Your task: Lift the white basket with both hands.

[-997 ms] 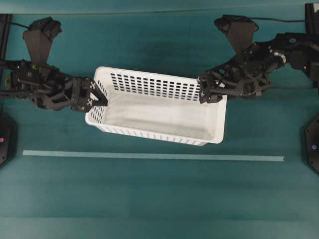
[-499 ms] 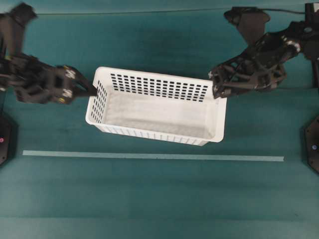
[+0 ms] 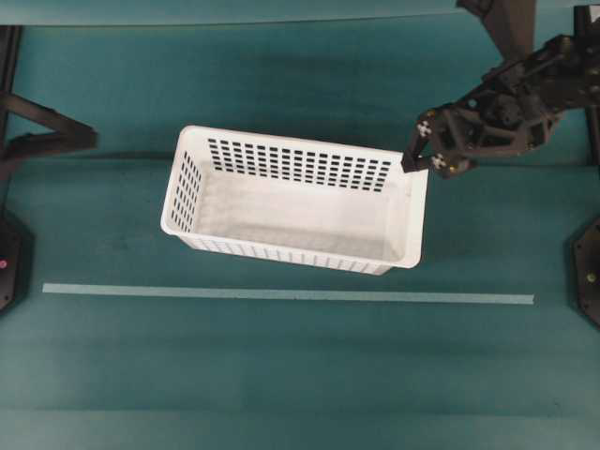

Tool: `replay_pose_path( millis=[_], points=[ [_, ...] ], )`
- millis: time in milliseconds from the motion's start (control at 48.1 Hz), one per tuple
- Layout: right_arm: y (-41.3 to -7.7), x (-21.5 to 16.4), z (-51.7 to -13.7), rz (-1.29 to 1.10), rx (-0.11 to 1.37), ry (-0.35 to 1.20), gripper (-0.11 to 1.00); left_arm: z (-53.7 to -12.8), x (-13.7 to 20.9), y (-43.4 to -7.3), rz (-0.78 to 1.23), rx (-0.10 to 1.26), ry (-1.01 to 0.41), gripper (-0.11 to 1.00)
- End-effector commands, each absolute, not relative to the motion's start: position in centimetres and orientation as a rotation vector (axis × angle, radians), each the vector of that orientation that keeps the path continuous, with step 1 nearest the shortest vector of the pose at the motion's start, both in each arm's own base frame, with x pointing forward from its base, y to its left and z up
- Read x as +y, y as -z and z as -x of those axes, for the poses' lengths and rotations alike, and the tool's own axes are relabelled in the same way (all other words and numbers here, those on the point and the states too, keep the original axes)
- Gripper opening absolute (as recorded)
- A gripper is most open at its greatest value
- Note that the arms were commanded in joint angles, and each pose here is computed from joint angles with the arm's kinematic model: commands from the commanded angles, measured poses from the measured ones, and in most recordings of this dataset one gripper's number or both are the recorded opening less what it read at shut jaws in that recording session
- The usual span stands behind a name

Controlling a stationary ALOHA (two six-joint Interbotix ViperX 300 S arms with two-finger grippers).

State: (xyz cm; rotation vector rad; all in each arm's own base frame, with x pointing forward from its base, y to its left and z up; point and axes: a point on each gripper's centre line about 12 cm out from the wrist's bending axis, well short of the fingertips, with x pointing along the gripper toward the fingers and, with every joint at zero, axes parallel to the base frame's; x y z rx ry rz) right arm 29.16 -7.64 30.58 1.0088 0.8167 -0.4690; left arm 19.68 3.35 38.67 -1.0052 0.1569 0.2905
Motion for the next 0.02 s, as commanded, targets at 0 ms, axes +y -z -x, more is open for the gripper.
replay_pose_path(
  millis=[0],
  points=[
    [-32.82, -7.04, -29.81, -0.965, 0.704, 0.403, 0.88, -19.36, 3.27, -39.9, 0.98, 0.11, -0.26, 0.84]
  ],
)
